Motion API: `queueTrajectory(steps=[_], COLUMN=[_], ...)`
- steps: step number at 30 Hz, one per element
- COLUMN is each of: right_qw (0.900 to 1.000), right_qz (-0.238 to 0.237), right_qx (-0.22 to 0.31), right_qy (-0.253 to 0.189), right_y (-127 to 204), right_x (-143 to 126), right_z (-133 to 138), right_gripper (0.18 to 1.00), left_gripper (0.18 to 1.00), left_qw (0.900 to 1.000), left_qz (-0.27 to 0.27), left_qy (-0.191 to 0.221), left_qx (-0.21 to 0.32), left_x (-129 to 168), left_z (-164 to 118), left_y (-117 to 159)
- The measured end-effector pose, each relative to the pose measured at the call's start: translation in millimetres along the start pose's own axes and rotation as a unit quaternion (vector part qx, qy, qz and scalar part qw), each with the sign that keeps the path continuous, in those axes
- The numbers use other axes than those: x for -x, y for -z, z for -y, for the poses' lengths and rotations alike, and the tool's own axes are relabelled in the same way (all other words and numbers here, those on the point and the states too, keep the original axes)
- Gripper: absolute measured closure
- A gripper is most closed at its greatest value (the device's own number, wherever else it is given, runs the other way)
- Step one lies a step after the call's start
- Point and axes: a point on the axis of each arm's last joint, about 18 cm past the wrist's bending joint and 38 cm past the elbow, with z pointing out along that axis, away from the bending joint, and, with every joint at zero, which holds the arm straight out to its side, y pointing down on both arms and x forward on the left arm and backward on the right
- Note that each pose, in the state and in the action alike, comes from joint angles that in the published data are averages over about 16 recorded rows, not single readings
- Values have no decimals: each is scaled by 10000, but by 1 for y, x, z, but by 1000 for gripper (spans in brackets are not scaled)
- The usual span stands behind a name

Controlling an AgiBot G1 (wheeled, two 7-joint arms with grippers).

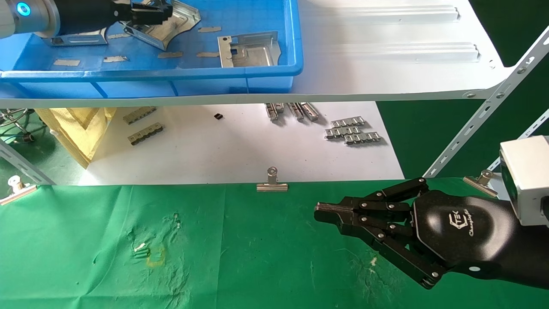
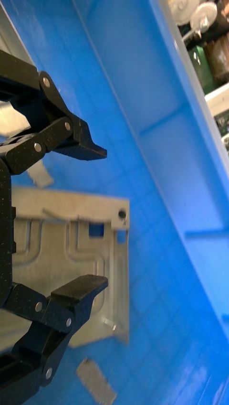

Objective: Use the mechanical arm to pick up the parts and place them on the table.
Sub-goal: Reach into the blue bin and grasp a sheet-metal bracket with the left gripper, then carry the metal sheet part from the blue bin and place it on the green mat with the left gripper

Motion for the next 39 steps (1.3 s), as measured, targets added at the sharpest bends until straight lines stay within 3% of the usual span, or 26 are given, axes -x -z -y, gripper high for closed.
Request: queueTrajectory(steps=[11,27,39], right_qw=[10000,10000,10000], right_qz=[0,0,0], right_qx=[0,0,0], right_qy=[0,0,0], right_y=[0,0,0], right_x=[0,0,0], right_z=[0,0,0], right_gripper=[987,955,809], left_gripper=[434,809,913], left_qw=[9998,9999,9969], left_qz=[-60,0,-649], left_qy=[-110,-48,-238], left_qx=[149,146,-367], left_x=[0,18,21], left_z=[-5,-6,22], left_y=[2,18,51])
